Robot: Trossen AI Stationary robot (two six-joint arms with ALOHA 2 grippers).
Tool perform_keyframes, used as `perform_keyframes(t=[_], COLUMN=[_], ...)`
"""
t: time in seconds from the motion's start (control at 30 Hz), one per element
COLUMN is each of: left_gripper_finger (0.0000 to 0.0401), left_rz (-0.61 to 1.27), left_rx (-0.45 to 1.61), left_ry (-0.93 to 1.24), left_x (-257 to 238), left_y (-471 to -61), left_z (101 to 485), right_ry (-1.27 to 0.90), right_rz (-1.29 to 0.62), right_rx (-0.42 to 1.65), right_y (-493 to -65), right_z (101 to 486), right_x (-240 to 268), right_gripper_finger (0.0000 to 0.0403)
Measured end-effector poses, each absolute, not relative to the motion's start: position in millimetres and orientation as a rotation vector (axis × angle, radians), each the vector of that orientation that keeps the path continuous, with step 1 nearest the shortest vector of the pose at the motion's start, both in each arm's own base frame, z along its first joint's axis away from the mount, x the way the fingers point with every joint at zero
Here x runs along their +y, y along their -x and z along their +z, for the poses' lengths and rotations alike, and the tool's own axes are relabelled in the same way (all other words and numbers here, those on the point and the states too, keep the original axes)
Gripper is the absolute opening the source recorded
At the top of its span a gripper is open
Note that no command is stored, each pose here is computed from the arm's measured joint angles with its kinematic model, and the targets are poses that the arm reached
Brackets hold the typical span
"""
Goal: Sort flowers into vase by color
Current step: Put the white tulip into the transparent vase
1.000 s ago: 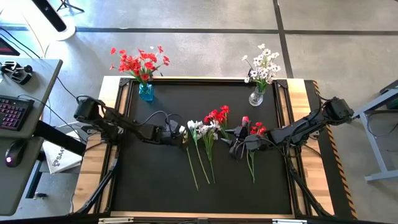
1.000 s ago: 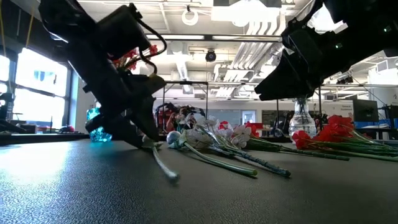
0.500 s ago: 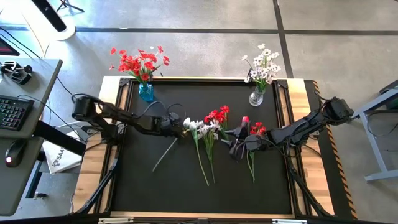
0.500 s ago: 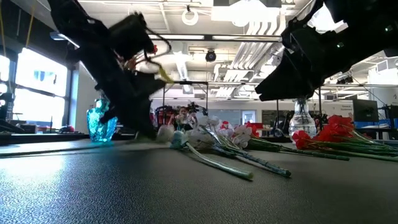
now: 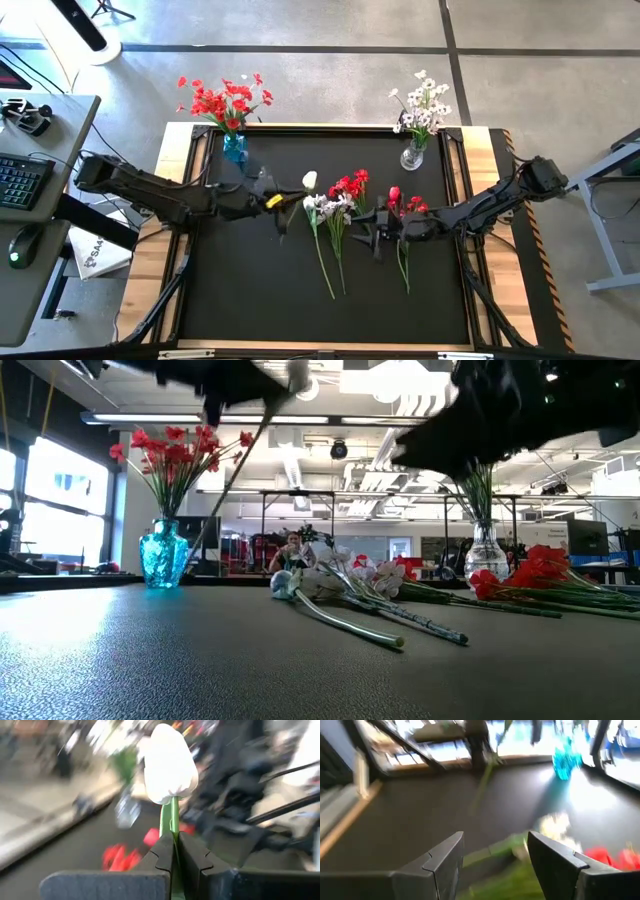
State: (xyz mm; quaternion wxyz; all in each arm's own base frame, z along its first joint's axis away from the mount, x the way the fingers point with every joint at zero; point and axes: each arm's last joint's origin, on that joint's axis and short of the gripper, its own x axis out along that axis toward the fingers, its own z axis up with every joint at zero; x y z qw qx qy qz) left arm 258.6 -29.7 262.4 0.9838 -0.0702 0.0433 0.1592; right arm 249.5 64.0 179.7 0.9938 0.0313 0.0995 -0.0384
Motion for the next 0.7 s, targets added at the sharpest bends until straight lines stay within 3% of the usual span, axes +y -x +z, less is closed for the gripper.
perform_keyframes(t=[0.2, 0.43, 0.57, 0.7], left_gripper_finger=[0.0003, 0.0003, 0.0003, 0.0004], left_rz=[0.128, 0.091, 0.090, 0.090], left_rx=[-0.099, -0.132, -0.125, -0.128], left_ry=[0.005, -0.047, -0.045, -0.042], left_x=[-55.4, -65.1, -65.9, -65.8], left_y=[-265.3, -277.9, -280.7, -280.5], left_z=[275.1, 262.9, 258.8, 259.4], right_ry=[-0.059, 0.019, 0.047, 0.041], right_rz=[0.041, 0.046, 0.033, 0.014], right_rx=[0.000, -0.086, -0.056, 0.019], right_y=[-269.3, -323.7, -344.0, -355.1], right_z=[185.3, 205.6, 223.5, 235.4], right_x=[64.2, 69.9, 72.3, 71.8], right_gripper_finger=[0.0216, 0.0216, 0.0204, 0.0165])
